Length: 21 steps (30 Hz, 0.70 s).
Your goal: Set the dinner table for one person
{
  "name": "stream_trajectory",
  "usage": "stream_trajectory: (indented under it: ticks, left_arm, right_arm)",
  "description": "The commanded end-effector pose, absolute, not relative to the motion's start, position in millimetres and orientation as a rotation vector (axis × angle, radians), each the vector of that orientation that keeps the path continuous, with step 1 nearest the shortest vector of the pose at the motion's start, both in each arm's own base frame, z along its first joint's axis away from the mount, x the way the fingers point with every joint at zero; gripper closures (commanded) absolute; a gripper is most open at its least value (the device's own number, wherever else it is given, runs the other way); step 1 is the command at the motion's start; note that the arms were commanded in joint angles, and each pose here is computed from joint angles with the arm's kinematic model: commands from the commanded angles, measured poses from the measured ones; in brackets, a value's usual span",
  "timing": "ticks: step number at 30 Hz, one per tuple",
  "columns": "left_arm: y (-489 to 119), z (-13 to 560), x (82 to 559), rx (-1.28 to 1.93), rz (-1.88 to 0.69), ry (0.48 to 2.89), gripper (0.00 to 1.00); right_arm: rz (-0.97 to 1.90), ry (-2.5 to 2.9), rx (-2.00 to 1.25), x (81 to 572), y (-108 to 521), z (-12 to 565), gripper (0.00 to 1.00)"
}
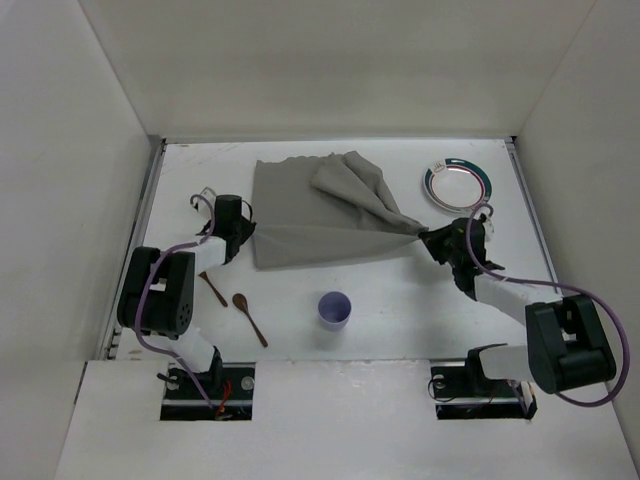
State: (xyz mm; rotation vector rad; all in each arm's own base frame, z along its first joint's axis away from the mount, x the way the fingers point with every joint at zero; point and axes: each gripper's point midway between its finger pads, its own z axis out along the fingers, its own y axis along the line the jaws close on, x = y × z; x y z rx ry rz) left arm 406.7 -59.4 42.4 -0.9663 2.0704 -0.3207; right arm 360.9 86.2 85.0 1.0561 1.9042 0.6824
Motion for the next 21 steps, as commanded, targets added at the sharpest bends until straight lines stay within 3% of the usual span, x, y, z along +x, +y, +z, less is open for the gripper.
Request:
stream_trajectory:
  ticks: [1, 4, 7, 10, 14, 18, 21]
  left_arm:
    - [-35, 37, 404, -0.992, -0.182, 2.058, 0.99]
    - [-28, 37, 390, -1.015, -0.167, 2.062, 0.86]
    - [-27, 55, 377, -1.003, -0.177, 2.032, 0.68]
    - [-30, 70, 355, -0.954, -0.156, 2.018, 0.55]
    - [-41, 66, 328, -0.888, -0.180, 2.075, 0.46]
    - [-74, 50, 309, -0.829, -0.342, 2.203, 0.43]
    - [-81, 35, 296, -0.849, -0.392, 2.255, 0.43]
  right_arm:
    - [0.614, 1.859, 1.082, 355, 73, 90, 0.78]
    - [0.565, 1.876, 1.050, 348, 73, 91, 0.56]
    - [0.463, 1.867, 0.965, 346, 63, 106, 0.45]
    - [0.324, 1.844, 0.839, 345, 54, 139, 0.41]
    - [0.233, 1.854, 0.484, 353, 98, 190, 0.36]
    - [0.246, 1.992, -0.002, 374, 179, 194, 0.34]
    - [0.163, 2.087, -0.185, 398, 211, 175, 0.32]
